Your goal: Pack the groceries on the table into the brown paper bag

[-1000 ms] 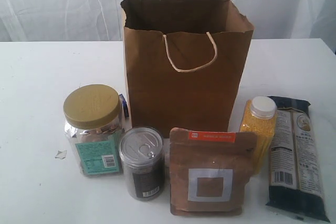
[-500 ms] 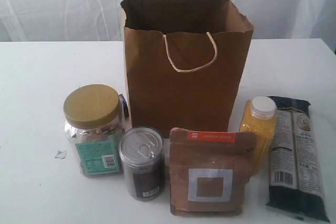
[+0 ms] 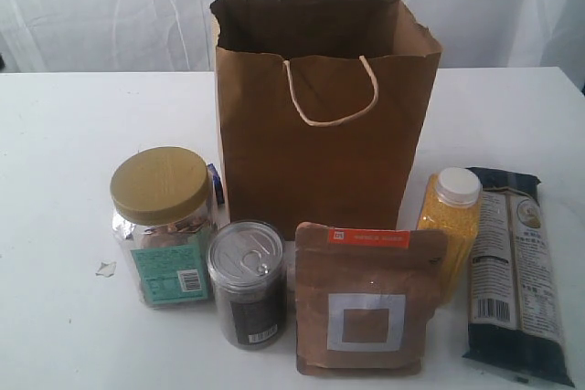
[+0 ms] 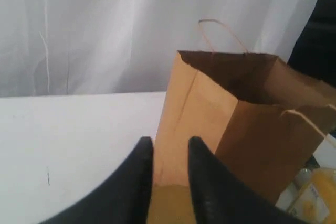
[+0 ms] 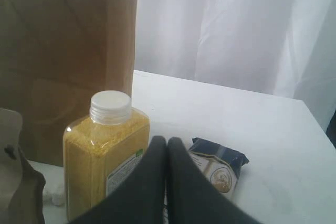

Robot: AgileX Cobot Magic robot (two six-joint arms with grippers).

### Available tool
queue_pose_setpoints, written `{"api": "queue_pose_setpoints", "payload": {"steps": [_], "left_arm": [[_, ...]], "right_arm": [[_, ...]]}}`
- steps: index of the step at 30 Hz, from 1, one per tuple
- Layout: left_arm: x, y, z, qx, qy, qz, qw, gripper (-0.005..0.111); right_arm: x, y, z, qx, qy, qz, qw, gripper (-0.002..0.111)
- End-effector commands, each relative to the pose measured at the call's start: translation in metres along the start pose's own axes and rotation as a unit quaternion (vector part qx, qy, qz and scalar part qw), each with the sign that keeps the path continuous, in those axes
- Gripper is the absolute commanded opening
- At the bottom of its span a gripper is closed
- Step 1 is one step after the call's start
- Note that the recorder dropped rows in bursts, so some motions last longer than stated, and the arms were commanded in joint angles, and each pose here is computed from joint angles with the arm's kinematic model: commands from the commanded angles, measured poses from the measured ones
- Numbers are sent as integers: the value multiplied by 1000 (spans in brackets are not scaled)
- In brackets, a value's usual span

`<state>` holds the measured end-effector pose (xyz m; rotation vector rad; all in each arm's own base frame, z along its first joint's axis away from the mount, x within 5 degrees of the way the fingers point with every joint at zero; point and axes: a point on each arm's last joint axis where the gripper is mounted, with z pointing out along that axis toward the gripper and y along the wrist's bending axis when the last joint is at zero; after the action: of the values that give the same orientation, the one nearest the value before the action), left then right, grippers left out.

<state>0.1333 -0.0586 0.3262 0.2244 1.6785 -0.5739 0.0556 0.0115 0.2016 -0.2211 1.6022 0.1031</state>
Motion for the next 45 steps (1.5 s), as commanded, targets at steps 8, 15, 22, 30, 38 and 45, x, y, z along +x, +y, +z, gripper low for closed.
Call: {"api": "queue_pose_setpoints", "payload": {"steps": [8,15,22,30,38,45], "left_arm": [[16,14,37,-19,77,5,997,77],[7,15,64,-24,91,14,995,72],[-30,20,96,-53,55,14,997,72],[18,21,107,-33,122,52,991,72],[55,-7,98,-3,183,169,969,72],[37,-30,83,14,174,206,963,72]], "right_arm": [[-1,0,0,4,-7,-2,1000,0],[-1,0,0,4,-7,-2,1000,0],[-1,0,0,4,-7,-2,1000,0],[-1,0,0,4,-7,-2,1000,0],[-1,0,0,4,-7,-2,1000,0],[-1,0,0,4,-7,-2,1000,0]]}}
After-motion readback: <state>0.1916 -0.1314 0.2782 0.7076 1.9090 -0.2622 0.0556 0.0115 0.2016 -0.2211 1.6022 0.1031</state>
